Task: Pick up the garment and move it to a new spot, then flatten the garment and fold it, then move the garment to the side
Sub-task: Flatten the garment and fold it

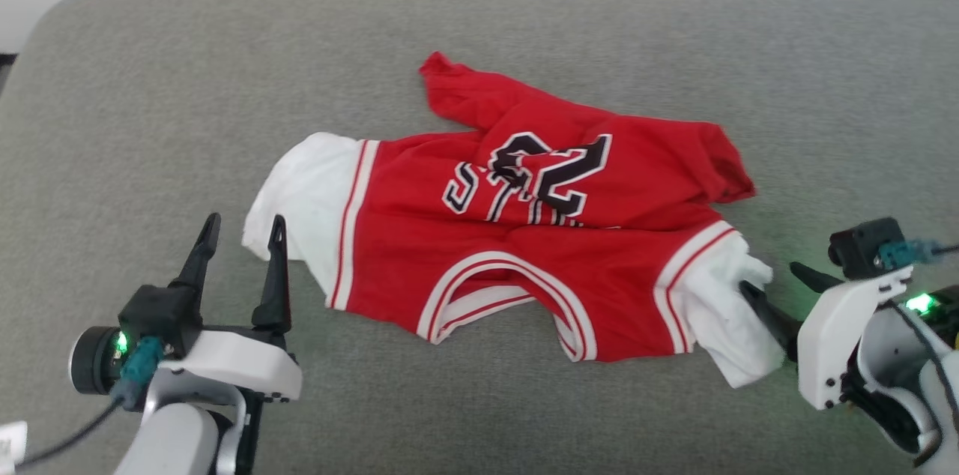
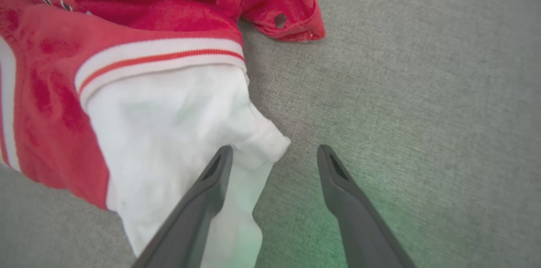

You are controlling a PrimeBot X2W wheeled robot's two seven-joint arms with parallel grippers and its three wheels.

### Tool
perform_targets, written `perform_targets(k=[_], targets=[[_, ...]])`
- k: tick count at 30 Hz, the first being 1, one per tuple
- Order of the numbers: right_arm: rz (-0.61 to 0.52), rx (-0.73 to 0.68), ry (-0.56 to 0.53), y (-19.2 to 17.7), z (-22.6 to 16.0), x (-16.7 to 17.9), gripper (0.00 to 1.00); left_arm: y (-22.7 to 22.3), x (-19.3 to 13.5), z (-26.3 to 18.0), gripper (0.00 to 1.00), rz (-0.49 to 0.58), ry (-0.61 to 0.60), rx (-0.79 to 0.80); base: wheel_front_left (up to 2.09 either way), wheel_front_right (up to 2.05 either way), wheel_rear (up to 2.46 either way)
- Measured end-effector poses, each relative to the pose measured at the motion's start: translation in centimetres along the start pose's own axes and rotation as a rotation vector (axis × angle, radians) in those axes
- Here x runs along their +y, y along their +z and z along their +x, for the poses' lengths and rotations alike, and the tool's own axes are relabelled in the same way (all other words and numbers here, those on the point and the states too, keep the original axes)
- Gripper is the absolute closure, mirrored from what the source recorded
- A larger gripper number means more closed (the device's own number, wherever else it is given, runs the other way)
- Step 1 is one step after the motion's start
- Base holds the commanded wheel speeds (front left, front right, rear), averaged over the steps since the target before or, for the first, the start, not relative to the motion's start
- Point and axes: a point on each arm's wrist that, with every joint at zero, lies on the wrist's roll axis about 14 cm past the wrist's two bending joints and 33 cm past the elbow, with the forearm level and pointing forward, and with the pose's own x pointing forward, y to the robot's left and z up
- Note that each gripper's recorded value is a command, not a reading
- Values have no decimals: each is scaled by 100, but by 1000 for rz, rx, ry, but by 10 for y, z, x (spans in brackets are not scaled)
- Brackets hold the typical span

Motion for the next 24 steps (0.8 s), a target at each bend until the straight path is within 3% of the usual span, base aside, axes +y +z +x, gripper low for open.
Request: perform_targets(k=[7, 11, 12, 14, 20, 24], targets=[[-54, 231, 57, -16, 12, 6, 0, -2, 2, -23, 0, 1, 48, -21, 0, 0, 0], [-66, 294, 76, -19, 17, 9, 0, -5, 9, -27, 0, 0, 74, -17, 0, 0, 0], [-66, 304, 81, -20, 18, 10, 37, -5, 11, -28, 0, -7, 84, -17, 0, 0, 0], [-69, 310, 89, -19, 21, 12, 100, -8, 16, -32, 0, -12, 101, -12, 0, 0, 0], [-31, 263, 61, -12, 23, 5, 100, -14, 16, -33, 0, -15, 95, 1, 0, 0, 0], [-1, 195, -61, 1, 13, -34, 100, -14, 11, -30, 0, -22, 71, -3, 0, 0, 0]])
